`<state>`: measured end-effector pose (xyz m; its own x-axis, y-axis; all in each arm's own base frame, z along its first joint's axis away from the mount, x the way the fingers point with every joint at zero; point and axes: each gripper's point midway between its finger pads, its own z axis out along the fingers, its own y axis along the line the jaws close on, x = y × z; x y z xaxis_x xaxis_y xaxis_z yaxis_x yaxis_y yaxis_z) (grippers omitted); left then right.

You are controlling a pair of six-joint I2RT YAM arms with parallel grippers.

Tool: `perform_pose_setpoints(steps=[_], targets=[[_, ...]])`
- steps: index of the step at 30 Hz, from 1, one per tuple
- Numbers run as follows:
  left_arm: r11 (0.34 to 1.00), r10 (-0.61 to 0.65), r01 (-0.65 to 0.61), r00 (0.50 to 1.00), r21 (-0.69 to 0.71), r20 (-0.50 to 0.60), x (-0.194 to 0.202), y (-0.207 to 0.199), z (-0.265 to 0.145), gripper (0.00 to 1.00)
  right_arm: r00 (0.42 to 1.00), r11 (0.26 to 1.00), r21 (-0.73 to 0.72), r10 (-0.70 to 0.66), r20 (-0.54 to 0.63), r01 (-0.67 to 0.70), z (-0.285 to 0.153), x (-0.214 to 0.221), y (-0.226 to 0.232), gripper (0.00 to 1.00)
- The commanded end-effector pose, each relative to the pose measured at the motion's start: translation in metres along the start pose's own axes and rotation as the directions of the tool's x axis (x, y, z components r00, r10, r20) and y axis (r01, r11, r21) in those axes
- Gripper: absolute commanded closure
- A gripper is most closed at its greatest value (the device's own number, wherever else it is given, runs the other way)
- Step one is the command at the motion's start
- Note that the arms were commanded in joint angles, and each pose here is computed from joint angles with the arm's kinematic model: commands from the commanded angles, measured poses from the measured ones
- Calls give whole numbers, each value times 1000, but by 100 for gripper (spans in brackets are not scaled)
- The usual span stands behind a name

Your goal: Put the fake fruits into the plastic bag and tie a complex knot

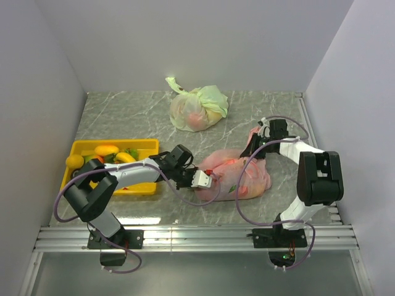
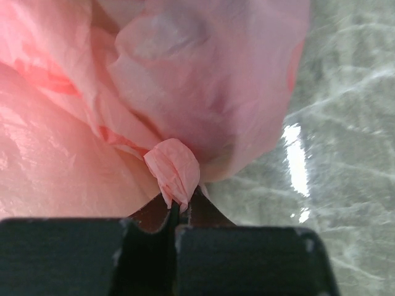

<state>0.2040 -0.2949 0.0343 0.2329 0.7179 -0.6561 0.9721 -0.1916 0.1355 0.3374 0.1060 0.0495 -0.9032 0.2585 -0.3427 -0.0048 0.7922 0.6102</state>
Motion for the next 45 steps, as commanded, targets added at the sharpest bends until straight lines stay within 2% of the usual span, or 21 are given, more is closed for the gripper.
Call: perform_pose_setpoints(steps=[1, 6, 9, 12, 16, 22, 26, 31, 33, 34, 35, 37, 38, 39, 41, 45], targets=[[974, -124, 164, 964, 160, -233, 64, -57, -14, 100, 989, 970, 224, -117, 92, 93, -2, -32, -45, 100], [967, -149, 195, 955, 162, -258, 68, -57, -20, 100, 990, 978, 180, -122, 73, 107, 2, -25, -34, 100], [964, -218, 240, 959, 111, -184, 48, -33, -39, 100, 979, 980, 115, -173, 104, 160, -10, -38, -10, 100], [952, -283, 287, 957, 101, -56, 11, -11, -70, 100, 958, 966, 55, -257, 127, 252, -26, -42, 22, 100], [960, -267, 257, 959, 112, 90, -45, 5, -108, 100, 908, 924, 65, -383, 168, 377, -53, -49, 47, 100], [955, -294, 276, 927, 104, 235, -103, 32, -133, 99, 811, 830, 88, -557, 181, 551, -72, -41, 77, 100], [946, -325, 314, 899, 86, 293, -120, 56, -138, 100, 757, 776, 86, -629, 175, 625, -62, -31, 99, 100], [956, -289, 287, 908, 55, 303, -127, 70, -156, 100, 758, 777, 192, -629, 175, 600, -67, -48, 91, 100], [964, -265, 261, 914, 54, 306, -127, 69, -160, 100, 759, 789, 185, -614, 215, 586, -82, -61, 95, 92], [964, -263, 258, 916, 58, 303, -127, 67, -161, 100, 761, 796, 133, -605, 234, 591, -87, -61, 103, 89], [964, -266, 261, 914, 55, 308, -128, 66, -163, 100, 752, 794, 124, -604, 263, 595, -97, -65, 108, 80], [966, -255, 255, 912, 44, 322, -130, 67, -164, 100, 724, 775, 92, -621, 300, 626, -113, -71, 120, 70], [963, -264, 268, 904, 34, 336, -133, 67, -167, 100, 711, 766, 83, -627, 317, 638, -121, -72, 126, 58], [960, -270, 280, 899, 21, 346, -134, 70, -168, 100, 698, 757, 80, -634, 332, 649, -127, -74, 131, 54], [945, -298, 327, 877, -13, 378, -136, 78, -166, 100, 689, 741, 46, -644, 333, 670, -131, -69, 135, 53], [917, -353, 396, 855, -39, 380, -129, 88, -159, 100, 713, 761, 123, -642, 281, 637, -137, -72, 112, 38]])
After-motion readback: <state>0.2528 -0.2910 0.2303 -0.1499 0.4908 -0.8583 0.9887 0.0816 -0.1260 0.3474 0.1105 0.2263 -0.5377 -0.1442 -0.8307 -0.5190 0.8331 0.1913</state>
